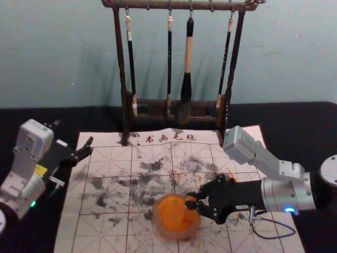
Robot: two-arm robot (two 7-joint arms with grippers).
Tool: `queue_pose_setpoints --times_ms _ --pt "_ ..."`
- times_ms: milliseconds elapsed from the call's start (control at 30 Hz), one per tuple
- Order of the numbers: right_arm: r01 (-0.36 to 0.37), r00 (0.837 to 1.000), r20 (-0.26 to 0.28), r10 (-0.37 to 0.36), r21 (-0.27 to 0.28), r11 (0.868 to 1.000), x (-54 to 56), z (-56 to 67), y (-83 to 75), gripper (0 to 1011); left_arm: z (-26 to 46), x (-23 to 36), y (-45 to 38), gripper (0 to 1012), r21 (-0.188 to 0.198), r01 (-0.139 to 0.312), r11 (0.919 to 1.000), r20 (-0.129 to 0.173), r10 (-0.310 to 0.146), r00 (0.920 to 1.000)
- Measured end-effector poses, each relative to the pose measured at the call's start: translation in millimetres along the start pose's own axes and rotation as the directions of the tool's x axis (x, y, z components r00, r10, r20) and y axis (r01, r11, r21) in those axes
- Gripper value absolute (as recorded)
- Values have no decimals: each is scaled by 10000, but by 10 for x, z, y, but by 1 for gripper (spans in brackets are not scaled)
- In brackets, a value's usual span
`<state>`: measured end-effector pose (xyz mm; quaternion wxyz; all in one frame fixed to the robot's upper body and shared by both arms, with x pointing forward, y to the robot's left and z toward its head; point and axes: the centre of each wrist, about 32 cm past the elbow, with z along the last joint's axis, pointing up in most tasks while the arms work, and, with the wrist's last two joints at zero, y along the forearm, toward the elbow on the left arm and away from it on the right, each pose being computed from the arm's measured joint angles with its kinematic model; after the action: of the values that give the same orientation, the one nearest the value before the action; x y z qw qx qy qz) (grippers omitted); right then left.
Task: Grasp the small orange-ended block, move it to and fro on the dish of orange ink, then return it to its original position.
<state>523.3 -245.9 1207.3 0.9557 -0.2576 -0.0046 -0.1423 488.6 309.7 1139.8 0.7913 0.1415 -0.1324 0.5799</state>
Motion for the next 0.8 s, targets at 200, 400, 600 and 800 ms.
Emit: queue_pose_setpoints --times_ms 200,400,600,800 --pt "-167 9999 -5 167 5 9999 -35 -6 -3 85 0 0 0 1001 0 0 10000 0 0 10000" --pt "-386 9993 22 386 31 9992 -80 0 9 86 0 0 0 1001 0 0 10000 1 0 10000" --pt "-566 9984 74 566 64 9984 -108 11 42 86 0 0 0 1001 -1 0 10000 1 0 10000" --pt "-661 9976 192 659 64 9978 -99 41 110 86 0 0 0 1001 -1 0 10000 0 0 10000"
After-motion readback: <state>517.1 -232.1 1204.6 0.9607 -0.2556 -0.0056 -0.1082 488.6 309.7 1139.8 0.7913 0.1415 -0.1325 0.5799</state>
